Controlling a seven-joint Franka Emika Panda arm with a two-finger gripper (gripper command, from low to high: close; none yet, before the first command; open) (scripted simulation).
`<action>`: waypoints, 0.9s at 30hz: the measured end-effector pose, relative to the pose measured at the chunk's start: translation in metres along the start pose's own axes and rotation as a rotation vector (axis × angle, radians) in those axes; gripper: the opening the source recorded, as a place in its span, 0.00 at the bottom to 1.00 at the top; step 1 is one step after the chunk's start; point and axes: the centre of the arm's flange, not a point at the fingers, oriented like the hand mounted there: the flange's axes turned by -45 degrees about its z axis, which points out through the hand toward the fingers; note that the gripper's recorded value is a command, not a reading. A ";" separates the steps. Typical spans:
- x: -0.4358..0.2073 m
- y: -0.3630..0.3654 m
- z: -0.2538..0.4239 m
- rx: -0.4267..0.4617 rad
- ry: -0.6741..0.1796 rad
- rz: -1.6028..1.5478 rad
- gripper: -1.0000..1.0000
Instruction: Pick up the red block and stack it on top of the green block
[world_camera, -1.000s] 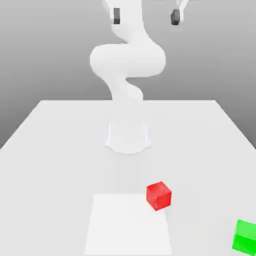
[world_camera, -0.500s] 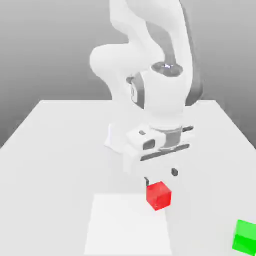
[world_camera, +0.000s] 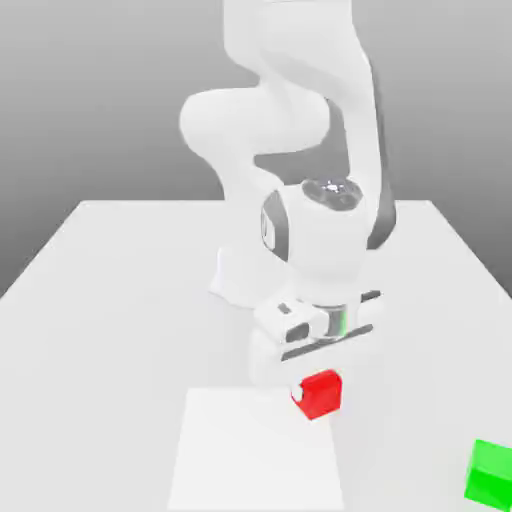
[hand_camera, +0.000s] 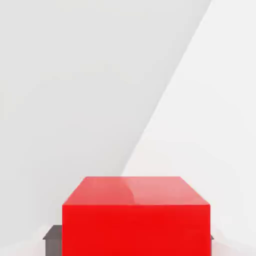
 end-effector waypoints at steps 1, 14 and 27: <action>0.000 0.000 -0.008 0.000 0.000 -0.001 0.00; 0.119 -0.054 -0.056 -0.005 -0.001 -0.352 0.00; 0.198 -0.116 -0.009 0.001 0.000 -0.610 1.00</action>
